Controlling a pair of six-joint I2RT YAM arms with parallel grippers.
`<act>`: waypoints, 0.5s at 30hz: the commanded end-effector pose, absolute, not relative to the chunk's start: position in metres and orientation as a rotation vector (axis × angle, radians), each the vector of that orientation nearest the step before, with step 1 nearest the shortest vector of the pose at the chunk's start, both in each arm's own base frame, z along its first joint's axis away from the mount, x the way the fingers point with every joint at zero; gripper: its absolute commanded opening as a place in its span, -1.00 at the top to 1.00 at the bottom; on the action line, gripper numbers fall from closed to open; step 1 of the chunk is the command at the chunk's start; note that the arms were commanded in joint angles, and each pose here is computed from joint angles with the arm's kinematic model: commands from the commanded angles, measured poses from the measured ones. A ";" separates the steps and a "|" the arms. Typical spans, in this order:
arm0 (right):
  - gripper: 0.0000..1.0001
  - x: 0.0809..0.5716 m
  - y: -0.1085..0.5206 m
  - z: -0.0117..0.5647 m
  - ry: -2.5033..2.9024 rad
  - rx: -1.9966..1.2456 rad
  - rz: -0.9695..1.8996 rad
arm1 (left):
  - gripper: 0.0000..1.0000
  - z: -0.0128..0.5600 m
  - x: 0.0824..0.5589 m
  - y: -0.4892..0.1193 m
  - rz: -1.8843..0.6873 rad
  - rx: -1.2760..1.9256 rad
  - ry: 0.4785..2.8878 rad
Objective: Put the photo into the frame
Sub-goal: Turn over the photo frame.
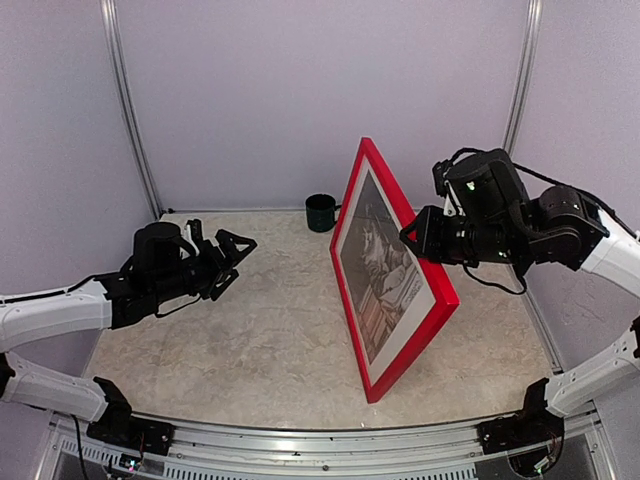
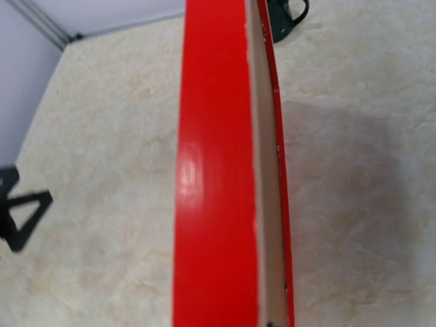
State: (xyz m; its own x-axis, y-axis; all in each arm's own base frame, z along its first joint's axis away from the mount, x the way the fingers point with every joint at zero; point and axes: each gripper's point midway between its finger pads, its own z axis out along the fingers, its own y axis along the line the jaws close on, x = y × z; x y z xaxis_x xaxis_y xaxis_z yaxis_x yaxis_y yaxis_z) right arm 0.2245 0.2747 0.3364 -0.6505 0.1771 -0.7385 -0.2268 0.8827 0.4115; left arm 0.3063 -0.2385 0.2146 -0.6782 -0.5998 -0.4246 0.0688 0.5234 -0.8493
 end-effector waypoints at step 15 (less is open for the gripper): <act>0.63 0.252 0.247 0.280 2.157 0.273 0.707 | -0.98 0.170 0.304 -0.232 -1.161 -0.436 2.111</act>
